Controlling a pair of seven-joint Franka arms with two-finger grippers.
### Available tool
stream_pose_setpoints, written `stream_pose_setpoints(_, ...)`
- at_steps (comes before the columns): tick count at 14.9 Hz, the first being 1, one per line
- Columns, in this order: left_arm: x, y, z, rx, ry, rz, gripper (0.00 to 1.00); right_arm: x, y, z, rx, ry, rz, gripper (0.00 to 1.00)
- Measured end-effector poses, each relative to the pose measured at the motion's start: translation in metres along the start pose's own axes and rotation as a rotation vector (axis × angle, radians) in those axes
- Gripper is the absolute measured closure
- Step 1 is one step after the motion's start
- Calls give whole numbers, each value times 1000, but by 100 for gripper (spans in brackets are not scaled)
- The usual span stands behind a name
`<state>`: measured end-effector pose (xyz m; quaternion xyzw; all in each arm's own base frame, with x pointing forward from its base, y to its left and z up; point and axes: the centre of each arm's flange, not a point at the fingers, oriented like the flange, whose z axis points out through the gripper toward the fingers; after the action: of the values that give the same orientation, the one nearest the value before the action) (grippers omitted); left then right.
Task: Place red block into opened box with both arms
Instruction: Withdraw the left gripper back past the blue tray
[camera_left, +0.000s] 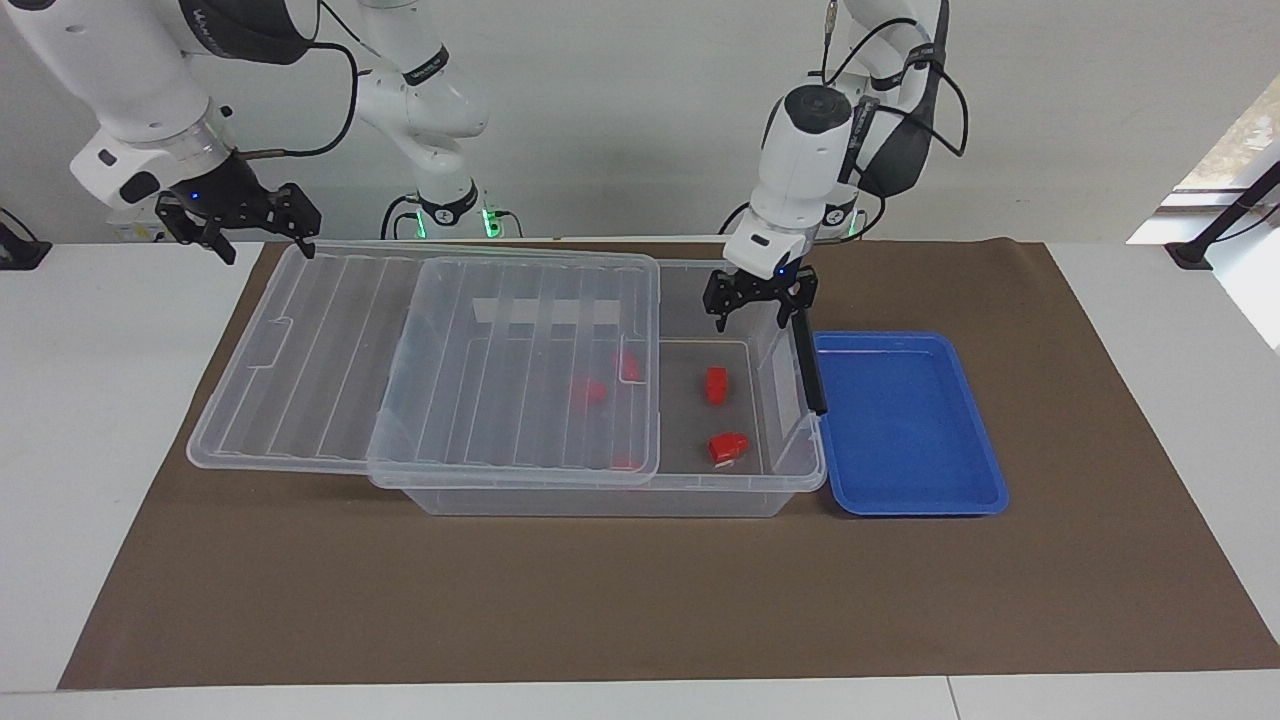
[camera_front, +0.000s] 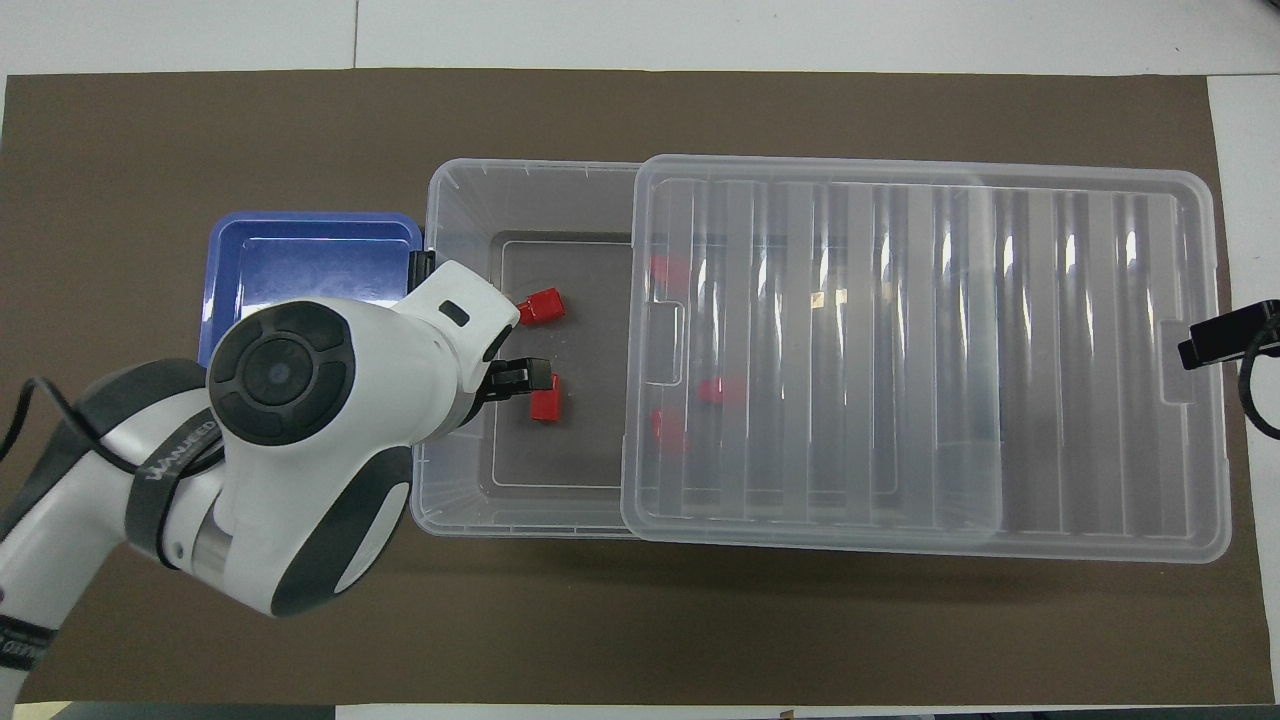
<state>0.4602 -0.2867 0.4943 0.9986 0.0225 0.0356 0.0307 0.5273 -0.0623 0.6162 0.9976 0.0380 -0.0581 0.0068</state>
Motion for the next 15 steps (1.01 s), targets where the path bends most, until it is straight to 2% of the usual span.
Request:
stream_pose_setpoints(1,0,-11,-13,4,3,-11,0,0,3,1,0,3,-3,0)
stream_pose_setpoints(2,2,-23,-23,6,10,-16,0,-1,7,2,-1,8,-5,7)
stream_pose_setpoints(3,7,-34,-29,6,17,-14,0,-2,13,3,-2,14,-6,7)
stream_pose_setpoints(4,13,-46,-32,7,23,-11,0,-3,23,3,-3,23,-3,12)
stream_pose_setpoints(6,26,-73,-33,15,19,-13,0,-7,51,9,-8,53,11,34)
stream_pose_setpoints(9,48,-123,-39,26,21,40,0,-15,100,35,-32,131,43,66)
stream_pose_setpoints(12,66,-166,-52,31,30,56,0,-16,117,59,-45,163,63,95)
stream_pose_setpoints(13,71,-174,-61,33,25,56,0,-15,120,67,-45,164,68,99)
stream_pose_setpoints(15,82,-183,-81,34,9,82,0,-13,130,85,-40,158,83,99)
